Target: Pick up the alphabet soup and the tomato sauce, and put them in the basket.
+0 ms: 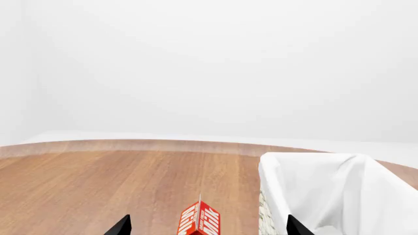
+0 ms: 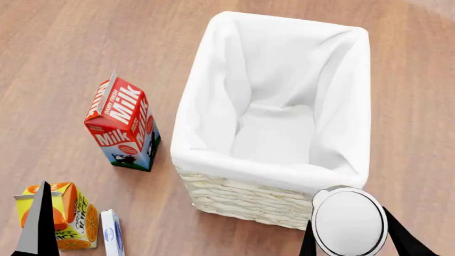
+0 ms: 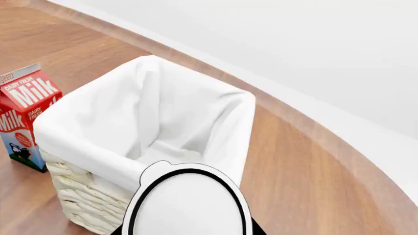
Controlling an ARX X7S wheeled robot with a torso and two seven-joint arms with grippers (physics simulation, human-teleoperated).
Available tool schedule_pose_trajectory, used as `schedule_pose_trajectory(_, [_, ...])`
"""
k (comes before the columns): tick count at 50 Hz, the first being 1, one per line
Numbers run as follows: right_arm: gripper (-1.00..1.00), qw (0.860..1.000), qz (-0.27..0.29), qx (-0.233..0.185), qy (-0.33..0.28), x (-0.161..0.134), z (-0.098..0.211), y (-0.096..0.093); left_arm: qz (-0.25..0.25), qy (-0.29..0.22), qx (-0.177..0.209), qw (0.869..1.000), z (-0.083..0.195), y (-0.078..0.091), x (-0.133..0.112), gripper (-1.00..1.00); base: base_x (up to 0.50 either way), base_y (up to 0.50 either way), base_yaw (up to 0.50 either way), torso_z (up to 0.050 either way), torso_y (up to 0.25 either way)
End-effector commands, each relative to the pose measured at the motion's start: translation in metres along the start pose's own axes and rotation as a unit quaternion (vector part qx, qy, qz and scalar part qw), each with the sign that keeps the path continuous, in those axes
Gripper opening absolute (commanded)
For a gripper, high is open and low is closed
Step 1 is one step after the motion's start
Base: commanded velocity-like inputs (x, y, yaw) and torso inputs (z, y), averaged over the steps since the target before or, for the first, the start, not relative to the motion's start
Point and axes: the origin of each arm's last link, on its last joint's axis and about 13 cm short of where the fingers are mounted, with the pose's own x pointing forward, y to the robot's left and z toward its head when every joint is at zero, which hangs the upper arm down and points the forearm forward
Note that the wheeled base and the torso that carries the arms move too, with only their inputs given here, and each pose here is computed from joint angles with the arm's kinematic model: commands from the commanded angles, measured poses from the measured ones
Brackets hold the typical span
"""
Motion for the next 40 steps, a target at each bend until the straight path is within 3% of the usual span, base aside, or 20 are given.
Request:
schedule_pose_trajectory(1, [-1.00, 0.999, -0.015, -0.012, -0.036, 0.011, 0.022, -0.011, 0.001, 0.001, -0.001, 1.000, -0.002, 0.001, 0.001, 1.00, 0.00, 0.00, 0.00, 0.000, 0.000])
schedule_pose_trajectory(40, [-1.00, 0.996, -0.017, -0.050, -0.067, 0.045, 0.088, -0.037, 0.004, 0.002, 0.001, 1.000, -0.002, 0.002, 0.001, 1.00, 0.00, 0.00, 0.00, 0.000, 0.000])
